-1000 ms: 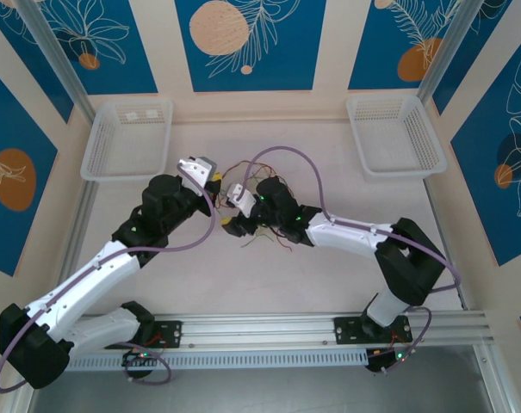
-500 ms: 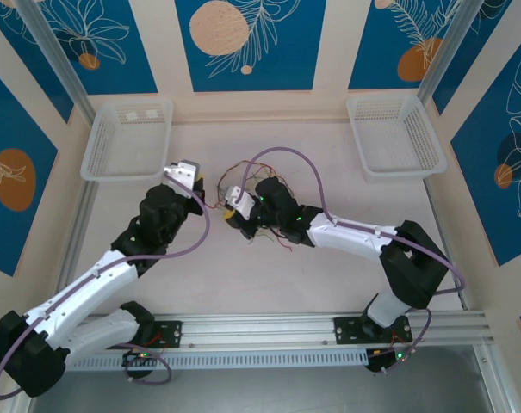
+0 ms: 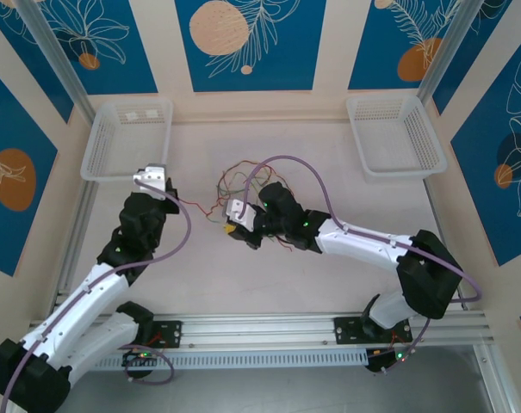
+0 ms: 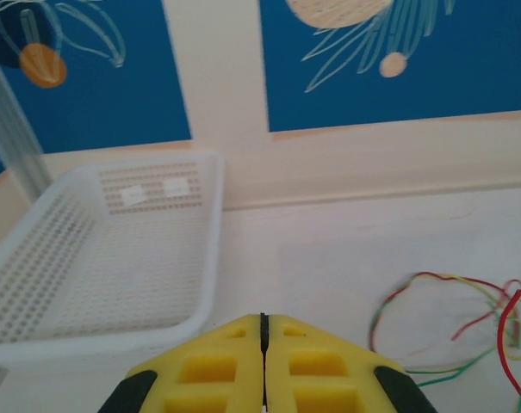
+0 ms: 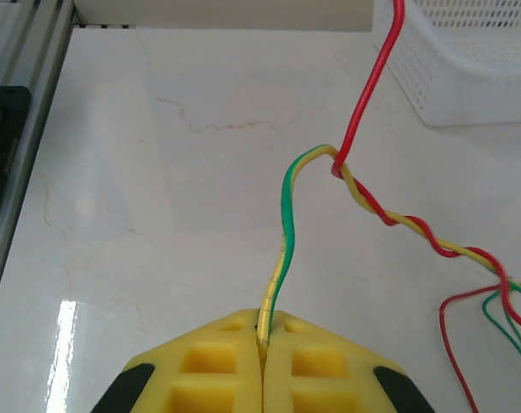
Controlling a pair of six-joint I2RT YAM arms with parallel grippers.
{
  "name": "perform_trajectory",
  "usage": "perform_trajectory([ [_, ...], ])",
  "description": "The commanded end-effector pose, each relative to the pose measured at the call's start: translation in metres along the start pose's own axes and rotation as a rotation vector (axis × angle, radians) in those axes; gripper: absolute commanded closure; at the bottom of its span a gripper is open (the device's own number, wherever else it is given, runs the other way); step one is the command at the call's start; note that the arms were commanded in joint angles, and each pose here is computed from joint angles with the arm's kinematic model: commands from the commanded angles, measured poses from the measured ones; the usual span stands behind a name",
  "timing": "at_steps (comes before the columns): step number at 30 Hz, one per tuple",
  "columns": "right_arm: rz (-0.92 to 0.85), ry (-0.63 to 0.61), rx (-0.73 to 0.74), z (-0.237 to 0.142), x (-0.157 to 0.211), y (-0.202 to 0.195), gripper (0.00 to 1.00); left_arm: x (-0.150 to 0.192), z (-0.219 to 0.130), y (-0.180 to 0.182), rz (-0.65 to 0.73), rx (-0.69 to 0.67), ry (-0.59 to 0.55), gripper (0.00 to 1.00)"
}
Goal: Untangle the cables
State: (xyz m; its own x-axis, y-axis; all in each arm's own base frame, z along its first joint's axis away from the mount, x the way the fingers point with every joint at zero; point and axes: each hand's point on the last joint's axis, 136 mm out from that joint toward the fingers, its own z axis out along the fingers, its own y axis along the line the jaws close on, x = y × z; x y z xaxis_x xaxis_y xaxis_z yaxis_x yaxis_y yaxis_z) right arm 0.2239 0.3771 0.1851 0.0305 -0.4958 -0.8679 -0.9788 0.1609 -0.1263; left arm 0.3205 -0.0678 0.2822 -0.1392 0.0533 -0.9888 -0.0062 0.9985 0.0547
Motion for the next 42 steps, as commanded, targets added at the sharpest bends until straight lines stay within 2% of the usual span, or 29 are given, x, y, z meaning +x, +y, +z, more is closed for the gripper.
perform_trajectory([
  [1, -0.032, 0.039, -0.026, -0.012, 0.010, 0.012, 1.00, -0.001, -0.003, 0.036, -0.059, -0.136, -0.018, 1.00],
  [6, -0.034, 0.105, 0.111, -0.021, 0.027, -0.007, 1.00, 0.005, -0.003, 0.061, -0.121, -0.224, -0.010, 1.00],
  [11, -0.012, 0.165, 0.325, -0.042, 0.048, -0.042, 1.00, 0.005, -0.003, 0.066, -0.148, -0.233, -0.012, 1.00],
  [21, 0.198, 0.049, 0.678, -0.123, 0.048, -0.115, 1.00, -0.002, -0.004, 0.062, -0.150, -0.206, -0.006, 1.00],
  [28, 0.312, -0.047, 0.807, -0.180, 0.049, -0.138, 1.00, -0.002, -0.011, 0.075, -0.157, -0.272, -0.016, 1.00],
  [32, 0.350, -0.074, 0.877, -0.209, 0.052, -0.143, 1.00, 0.000, -0.021, 0.091, -0.185, -0.359, -0.027, 1.00],
  [42, 0.474, -0.109, 1.004, -0.254, 0.067, -0.158, 1.00, 0.005, -0.025, 0.102, -0.208, -0.405, -0.027, 1.00],
])
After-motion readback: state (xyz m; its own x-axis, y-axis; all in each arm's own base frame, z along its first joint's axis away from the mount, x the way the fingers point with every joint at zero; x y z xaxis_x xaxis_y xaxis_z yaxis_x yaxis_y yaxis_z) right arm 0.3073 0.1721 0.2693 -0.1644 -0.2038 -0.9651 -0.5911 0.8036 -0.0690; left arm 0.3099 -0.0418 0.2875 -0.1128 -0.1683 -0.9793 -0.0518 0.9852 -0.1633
